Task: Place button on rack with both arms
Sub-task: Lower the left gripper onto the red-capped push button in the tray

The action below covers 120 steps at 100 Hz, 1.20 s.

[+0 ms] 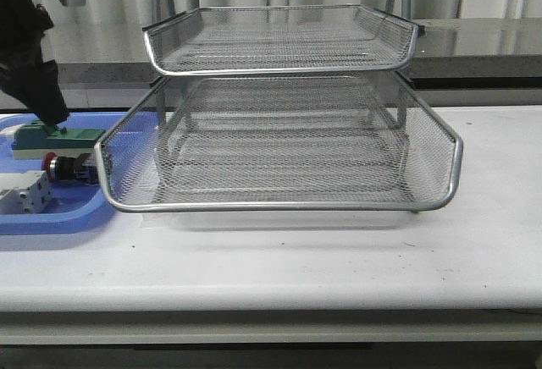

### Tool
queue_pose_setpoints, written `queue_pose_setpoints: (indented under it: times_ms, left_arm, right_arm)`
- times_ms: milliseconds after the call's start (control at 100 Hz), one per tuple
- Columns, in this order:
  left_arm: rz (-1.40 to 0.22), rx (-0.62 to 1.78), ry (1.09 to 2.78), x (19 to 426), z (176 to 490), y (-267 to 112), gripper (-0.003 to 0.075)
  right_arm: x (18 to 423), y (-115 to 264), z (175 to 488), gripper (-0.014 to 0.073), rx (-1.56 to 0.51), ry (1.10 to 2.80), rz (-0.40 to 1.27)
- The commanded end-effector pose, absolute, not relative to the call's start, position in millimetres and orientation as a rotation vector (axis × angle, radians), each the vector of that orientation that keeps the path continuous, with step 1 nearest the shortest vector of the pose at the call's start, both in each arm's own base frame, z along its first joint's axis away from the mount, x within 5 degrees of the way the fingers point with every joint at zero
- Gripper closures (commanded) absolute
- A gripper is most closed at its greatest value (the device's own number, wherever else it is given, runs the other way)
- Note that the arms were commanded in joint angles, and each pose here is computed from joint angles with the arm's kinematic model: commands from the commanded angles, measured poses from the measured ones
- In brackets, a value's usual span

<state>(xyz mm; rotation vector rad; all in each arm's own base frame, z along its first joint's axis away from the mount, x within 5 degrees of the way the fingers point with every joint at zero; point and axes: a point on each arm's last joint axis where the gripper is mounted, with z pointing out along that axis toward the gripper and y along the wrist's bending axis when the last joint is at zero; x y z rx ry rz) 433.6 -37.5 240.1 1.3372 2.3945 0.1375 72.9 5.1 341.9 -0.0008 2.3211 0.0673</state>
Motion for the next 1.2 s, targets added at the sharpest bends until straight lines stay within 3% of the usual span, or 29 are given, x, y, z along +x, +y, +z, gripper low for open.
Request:
queue_pose_setpoints:
  times_ms: [0,320,1190]
  left_arm:
    - [0.194,1.339,2.256,436.6,267.3,-40.8,0.0185]
    - [0.116,1.421,2.2,444.9,246.9,-47.9,0.0185]
    - [0.08,1.434,2.258,464.1,193.9,-49.1,0.0185]
  right_arm:
    - [74.9,4.3,355.3,0.0665,0.001,2.239,0.061]
    - [74.9,4.3,355.3,0.0665,0.001,2.239,0.061]
    - [74.9,4.3,355.3,0.0665,0.001,2.239,0.061]
